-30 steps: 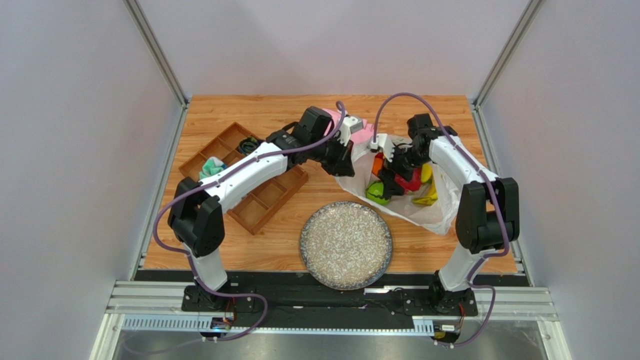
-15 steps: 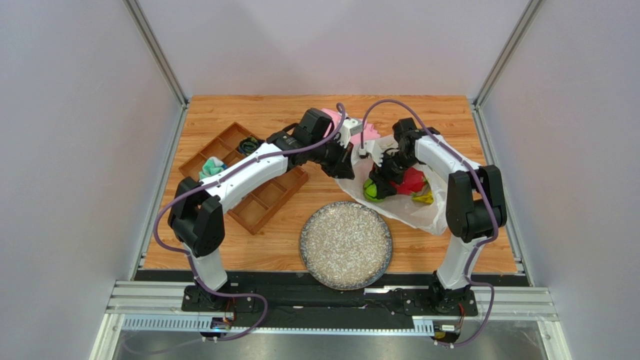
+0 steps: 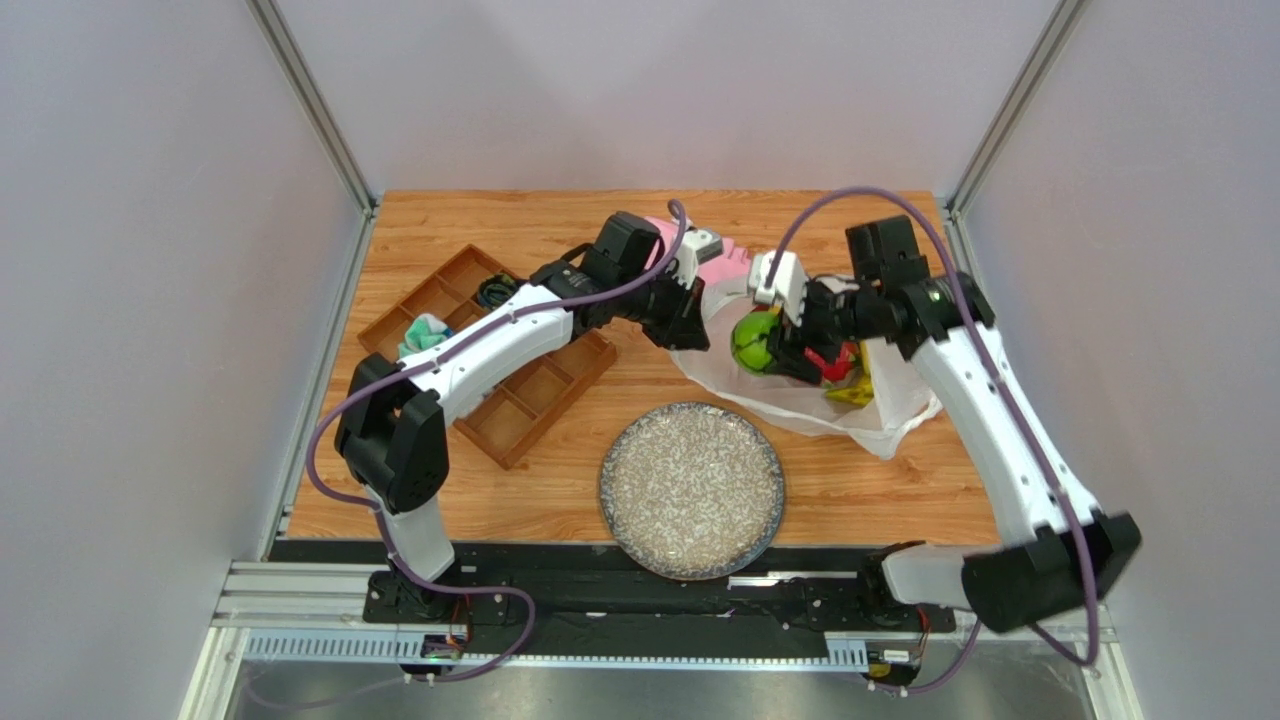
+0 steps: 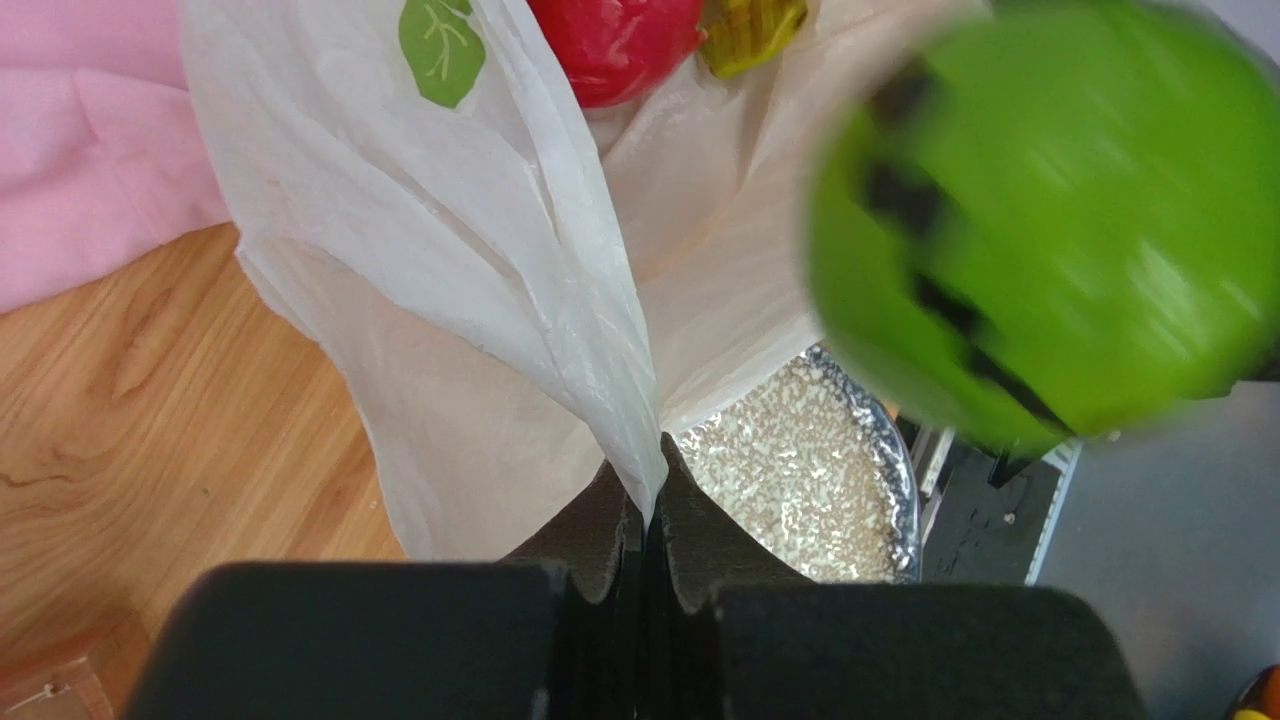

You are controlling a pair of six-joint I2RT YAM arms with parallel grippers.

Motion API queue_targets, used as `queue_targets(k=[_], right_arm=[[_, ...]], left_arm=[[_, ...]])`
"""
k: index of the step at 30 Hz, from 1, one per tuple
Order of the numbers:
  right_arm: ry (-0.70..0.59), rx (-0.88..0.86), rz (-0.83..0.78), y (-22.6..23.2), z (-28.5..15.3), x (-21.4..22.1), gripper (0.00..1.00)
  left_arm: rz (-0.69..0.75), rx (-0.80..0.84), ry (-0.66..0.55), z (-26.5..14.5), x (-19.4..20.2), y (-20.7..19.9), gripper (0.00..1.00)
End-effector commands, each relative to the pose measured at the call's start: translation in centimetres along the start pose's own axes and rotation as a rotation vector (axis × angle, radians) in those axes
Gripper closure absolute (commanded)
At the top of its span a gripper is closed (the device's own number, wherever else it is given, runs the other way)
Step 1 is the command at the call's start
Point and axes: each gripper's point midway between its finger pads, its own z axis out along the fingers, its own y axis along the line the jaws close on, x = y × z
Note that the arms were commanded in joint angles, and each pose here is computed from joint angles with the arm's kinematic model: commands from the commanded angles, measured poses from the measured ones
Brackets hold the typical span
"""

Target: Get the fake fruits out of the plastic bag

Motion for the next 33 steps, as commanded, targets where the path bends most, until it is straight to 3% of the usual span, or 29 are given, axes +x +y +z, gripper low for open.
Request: queue_targets(k=[1,2,8,21,22,25,26,27,31,33], right_arm=[[0.025,-0.187,-0.049,9.0,0.3,2.0,0.44],[0.028,-0.222,-0.095,10.6,1.0,2.0,0.44],[0.053,-0.253,-0.277,13.7,5.7,5.0,0.43],[0.178,-0.357,-0.276,15.6,9.6,8.2,0.43],[0.184,-0.360,-0.277,15.7,9.8,8.6,0.41],[0.178,-0.359,-0.274,15.9,10.1,8.8,0.17],[0.182,-0.355,-0.270,15.8,9.8,8.7,0.15],[0.181,-0.346,-0.276,15.6,9.5,8.4,0.01],[0.095,-0.219,-0.292,12.8,5.8,2.9,0.00],[0.059,-0.181,-0.218,12.2,4.0,0.9,0.00]], left_arm=[[-0.093,-0.016,-0.103,-1.0,-2.5,1.7,1.00],[-0.150,-0.003,-0.104,-0.9,-2.3,1.9,1.00],[-0.182,0.035,-0.122,-0.6,-2.7,2.3,1.00],[-0.146,0.002,-0.134,-1.4,-2.1,2.4,1.00],[-0.144,0.001,-0.132,-1.4,-2.0,2.4,1.00],[-0.131,0.000,-0.132,-1.4,-2.0,2.4,1.00],[-0.130,0.000,-0.132,-1.5,-2.0,2.4,1.00],[-0.129,0.000,-0.131,-1.5,-2.0,2.3,1.00],[-0.112,-0.008,-0.127,-1.8,-1.6,2.3,1.00],[-0.107,-0.008,-0.126,-2.2,-1.4,2.1,1.00]])
